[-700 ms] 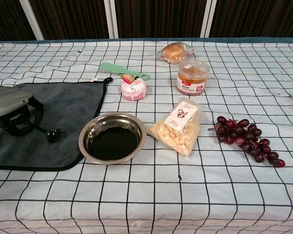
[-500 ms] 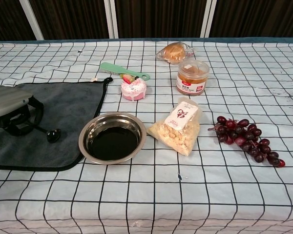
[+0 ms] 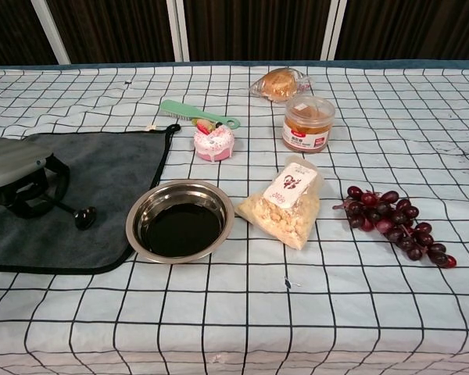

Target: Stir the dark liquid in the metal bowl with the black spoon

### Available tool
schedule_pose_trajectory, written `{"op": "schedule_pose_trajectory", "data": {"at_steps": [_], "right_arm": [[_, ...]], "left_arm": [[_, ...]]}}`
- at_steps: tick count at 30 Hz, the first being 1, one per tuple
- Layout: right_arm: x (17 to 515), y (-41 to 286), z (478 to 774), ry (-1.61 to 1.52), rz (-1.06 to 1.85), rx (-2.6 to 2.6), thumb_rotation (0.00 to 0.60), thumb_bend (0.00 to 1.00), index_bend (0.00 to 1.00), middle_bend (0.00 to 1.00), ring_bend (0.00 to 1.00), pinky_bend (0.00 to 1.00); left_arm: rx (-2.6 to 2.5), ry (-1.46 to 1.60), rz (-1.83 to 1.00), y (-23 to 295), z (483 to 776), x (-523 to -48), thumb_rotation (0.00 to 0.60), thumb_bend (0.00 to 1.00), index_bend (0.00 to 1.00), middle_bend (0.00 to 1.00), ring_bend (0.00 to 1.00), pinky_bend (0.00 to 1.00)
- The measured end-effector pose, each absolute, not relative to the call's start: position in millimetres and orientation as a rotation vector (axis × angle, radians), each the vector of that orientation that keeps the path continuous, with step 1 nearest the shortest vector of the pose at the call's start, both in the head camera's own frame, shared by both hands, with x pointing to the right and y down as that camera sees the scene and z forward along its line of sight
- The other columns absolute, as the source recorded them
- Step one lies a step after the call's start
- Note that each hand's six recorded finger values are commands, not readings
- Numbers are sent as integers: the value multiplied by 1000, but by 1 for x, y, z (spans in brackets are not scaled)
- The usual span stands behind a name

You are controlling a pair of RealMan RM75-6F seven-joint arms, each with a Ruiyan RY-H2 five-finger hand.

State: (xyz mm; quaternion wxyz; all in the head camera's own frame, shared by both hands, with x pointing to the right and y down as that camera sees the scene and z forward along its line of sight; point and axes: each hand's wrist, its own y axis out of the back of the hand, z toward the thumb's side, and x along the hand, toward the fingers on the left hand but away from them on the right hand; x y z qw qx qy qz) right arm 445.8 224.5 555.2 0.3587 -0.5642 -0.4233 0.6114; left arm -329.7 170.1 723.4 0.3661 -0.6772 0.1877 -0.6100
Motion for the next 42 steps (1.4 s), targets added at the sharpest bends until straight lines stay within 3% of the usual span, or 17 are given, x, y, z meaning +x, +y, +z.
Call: {"op": "schedule_pose_trajectory", "data": {"at_steps": [26,32,42], "right_arm": [[447,224,553,-1102,1574,-1453,600,128,82,27,127,247],[448,224,552,-1110,1570,-1451,600,128,82,27,128,247],[447,223,548,-1120,1553,-1453,600,127,82,26,128,247]], "left_arm": [[-1734,506,-1536,162,708,-324,600,491,585,900,935,911],[-1702,514,-1493,151,689,-316,600,491,591,901,936,911],[-1538,446,-1315,122,631,-265,600,502,615,918,944,916]]}}
